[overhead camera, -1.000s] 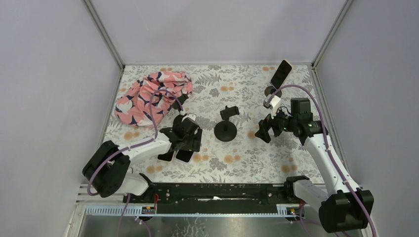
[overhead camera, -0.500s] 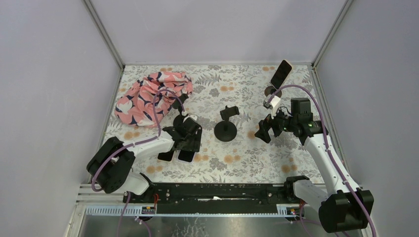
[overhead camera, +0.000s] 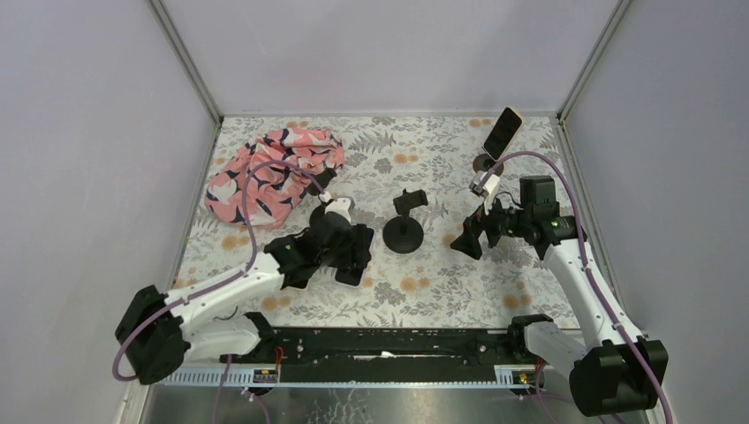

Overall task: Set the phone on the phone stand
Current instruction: Pick up the phone at the center of the board.

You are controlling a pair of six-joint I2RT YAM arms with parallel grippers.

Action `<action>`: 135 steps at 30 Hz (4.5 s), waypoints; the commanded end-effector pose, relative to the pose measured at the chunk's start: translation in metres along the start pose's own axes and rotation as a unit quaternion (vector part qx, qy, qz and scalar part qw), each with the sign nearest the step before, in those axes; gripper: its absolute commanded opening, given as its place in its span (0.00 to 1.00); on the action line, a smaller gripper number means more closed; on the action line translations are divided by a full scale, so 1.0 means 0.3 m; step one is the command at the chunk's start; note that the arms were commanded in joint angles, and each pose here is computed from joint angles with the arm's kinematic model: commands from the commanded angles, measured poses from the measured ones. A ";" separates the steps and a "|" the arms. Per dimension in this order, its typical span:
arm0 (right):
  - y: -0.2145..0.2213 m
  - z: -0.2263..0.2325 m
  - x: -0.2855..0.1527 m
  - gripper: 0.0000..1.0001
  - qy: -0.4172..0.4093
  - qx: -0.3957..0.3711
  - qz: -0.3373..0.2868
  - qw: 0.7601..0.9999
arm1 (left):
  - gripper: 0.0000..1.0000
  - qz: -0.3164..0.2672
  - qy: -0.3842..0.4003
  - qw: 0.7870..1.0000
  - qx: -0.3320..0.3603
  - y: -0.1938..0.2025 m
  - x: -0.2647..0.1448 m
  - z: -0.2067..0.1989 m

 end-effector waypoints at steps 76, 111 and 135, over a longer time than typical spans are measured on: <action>-0.169 0.385 0.006 0.00 -0.311 0.014 -0.136 0.941 | 0.99 -0.191 0.498 0.844 -0.045 -0.042 -0.491 -0.472; -0.270 0.401 -0.062 0.64 -0.337 -0.020 -0.179 0.924 | 0.00 -0.127 0.584 0.800 0.061 -0.189 -0.514 -0.713; -0.287 -0.119 -0.021 1.00 -0.021 -0.025 -0.128 0.991 | 0.00 -0.021 0.567 0.795 0.213 -0.617 -0.410 -0.689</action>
Point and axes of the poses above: each gripper's point midway between its finger pads, its own x axis out along the fingers, its own z axis along the line the jaws close on, y = z × x, the point moved 1 cm from there along -x, back along the fingers, and after that the axes turned 15 degrees about -x, right-handed, at the moved point
